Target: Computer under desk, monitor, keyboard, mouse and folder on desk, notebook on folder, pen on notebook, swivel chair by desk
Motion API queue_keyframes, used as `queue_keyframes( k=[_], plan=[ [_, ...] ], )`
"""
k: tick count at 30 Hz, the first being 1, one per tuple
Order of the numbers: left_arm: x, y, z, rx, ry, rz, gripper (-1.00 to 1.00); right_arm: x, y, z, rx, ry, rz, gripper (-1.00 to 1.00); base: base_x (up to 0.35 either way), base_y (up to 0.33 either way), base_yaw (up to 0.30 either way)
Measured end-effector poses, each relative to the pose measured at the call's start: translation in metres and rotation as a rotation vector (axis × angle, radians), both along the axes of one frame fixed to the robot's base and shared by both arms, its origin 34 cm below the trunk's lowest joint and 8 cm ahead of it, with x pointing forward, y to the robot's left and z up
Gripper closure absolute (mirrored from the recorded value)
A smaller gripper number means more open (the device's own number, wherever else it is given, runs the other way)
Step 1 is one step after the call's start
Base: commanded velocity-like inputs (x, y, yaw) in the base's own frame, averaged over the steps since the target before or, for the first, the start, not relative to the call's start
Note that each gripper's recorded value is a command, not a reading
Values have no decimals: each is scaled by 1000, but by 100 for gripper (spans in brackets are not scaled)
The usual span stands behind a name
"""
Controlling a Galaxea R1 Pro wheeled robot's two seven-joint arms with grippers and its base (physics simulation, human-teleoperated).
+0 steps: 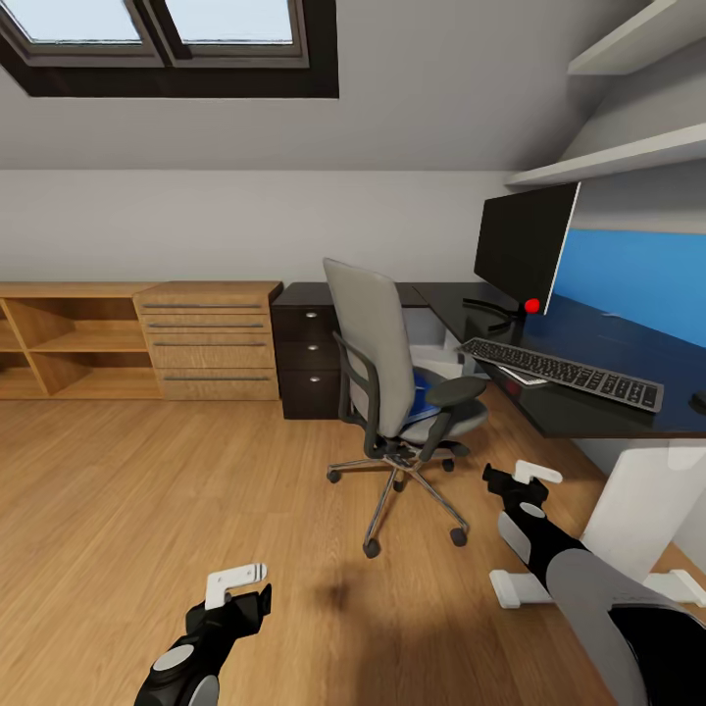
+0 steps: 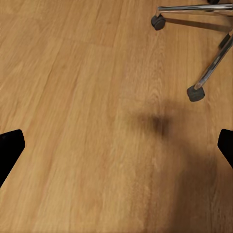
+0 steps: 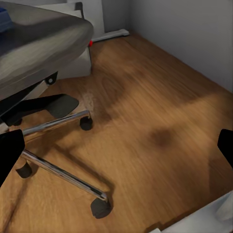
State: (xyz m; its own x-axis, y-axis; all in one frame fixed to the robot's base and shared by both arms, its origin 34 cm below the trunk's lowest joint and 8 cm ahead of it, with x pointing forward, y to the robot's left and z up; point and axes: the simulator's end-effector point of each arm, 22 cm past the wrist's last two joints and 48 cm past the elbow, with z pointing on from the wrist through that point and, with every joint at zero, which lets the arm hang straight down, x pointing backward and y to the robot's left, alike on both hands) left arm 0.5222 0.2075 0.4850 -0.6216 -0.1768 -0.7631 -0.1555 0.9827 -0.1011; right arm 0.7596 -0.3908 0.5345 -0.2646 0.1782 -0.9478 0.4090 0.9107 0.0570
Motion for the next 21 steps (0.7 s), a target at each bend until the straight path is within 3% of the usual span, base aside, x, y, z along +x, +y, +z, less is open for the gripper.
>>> queue_keyframes(
  k=[7, 21],
  plan=[
    [0, 0, 0, 0, 1, -1, -100, 0, 0, 0, 2, 0, 0, -100, 214, 0, 0],
    [-1, 0, -2, 0, 4, -1, -100, 0, 1, 0, 4, -2, 0, -100, 107, -32, 0]
  ],
)
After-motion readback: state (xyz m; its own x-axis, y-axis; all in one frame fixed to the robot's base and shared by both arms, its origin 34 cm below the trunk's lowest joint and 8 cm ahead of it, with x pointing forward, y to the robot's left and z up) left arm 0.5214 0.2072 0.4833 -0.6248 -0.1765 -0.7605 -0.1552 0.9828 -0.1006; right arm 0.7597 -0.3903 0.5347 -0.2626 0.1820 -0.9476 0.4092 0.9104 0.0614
